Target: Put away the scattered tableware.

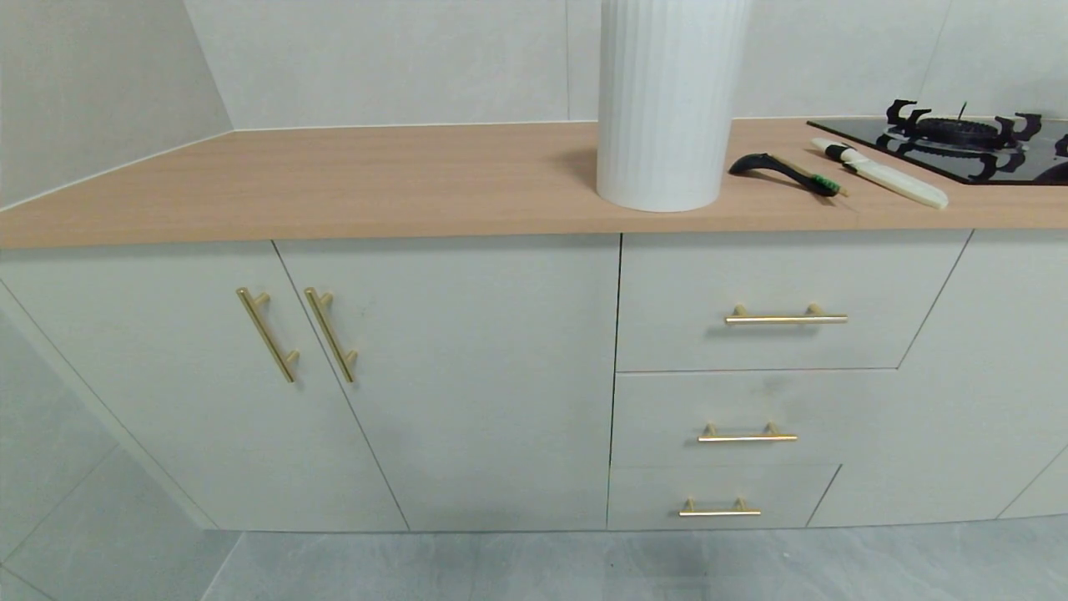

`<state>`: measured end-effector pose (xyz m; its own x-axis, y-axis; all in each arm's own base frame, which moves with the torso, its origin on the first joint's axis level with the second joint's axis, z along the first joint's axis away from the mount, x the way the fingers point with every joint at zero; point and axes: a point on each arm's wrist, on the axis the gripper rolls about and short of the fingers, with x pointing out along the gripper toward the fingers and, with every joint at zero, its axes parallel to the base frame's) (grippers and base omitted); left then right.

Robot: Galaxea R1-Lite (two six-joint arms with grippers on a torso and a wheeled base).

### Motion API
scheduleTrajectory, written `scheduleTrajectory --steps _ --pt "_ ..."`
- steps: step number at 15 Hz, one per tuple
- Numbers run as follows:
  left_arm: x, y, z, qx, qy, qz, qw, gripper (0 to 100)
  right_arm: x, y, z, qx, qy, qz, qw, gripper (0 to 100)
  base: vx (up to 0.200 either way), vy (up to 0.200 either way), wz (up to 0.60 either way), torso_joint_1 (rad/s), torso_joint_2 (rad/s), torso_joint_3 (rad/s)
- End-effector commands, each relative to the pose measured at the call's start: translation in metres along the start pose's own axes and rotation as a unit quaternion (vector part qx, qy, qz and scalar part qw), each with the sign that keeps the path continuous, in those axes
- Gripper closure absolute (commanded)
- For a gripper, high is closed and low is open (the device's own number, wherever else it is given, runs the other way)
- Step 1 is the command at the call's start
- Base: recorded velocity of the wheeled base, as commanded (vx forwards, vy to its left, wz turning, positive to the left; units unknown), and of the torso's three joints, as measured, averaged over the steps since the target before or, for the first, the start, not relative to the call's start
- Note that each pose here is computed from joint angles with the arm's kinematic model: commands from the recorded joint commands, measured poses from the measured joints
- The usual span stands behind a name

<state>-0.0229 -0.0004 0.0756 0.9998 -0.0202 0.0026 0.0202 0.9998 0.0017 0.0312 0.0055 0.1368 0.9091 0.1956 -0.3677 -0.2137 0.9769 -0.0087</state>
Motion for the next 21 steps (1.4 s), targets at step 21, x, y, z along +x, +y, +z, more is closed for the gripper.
scheduleTrajectory --steps 21 --pt "0.000 0.000 0.000 0.000 0.001 0.000 1.0000 0 0.290 0.002 0.027 -0.025 0.197 -0.020 0.980 0 0.000 0.000 0.00 0.000 0.00 0.000"
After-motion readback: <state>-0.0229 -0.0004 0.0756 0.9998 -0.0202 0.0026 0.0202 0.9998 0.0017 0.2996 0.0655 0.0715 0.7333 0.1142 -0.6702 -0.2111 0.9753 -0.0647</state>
